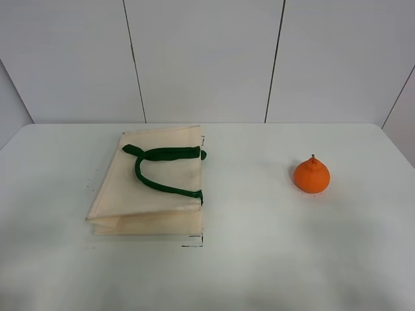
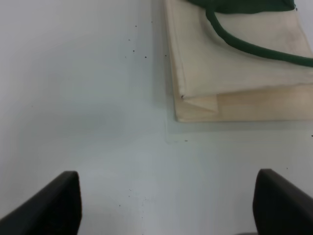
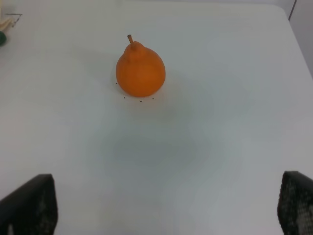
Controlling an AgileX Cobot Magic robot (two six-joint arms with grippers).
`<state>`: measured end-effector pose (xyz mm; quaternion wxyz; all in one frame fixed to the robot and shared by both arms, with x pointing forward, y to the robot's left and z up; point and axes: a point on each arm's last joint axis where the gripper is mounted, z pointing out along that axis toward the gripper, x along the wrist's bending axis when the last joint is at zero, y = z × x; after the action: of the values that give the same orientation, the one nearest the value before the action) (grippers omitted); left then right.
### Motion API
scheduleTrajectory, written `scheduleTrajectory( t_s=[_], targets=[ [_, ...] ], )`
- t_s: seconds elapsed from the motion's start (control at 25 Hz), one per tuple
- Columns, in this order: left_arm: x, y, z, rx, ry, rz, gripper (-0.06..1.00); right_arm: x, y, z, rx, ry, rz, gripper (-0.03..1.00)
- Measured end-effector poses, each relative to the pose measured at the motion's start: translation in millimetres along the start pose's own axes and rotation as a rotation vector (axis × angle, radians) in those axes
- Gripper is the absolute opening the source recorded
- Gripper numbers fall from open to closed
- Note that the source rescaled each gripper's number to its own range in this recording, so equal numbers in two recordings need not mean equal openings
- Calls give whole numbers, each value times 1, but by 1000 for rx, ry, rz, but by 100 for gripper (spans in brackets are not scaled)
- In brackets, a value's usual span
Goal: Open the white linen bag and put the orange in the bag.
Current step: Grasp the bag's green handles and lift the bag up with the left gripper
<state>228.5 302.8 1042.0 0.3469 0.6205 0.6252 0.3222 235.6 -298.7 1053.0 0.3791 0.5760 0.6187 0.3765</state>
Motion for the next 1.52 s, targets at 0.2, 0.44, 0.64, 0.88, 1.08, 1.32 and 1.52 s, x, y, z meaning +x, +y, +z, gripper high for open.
scheduleTrajectory(
  t_s=[0.2,0.44,0.64,0.88,1.08,1.32,1.52],
  targets=[
    [0,0,0,0,0,0,99,0,0,0,0,0,0,100],
    [0,1,-1,-5,0,0,100,0,0,0,0,0,0,100],
    [-1,26,-5,62,1,-2,100,0,0,0,0,0,0,100],
    [-5,86,31,293,4,-4,100,0,0,0,0,0,0,100],
    [-9,137,103,487,14,-2,100,0,0,0,0,0,0,100],
    [-12,180,216,693,25,-1,100,0,0,0,0,0,0,100],
    [-17,204,303,746,26,-47,100,0,0,0,0,0,0,100]
  ],
)
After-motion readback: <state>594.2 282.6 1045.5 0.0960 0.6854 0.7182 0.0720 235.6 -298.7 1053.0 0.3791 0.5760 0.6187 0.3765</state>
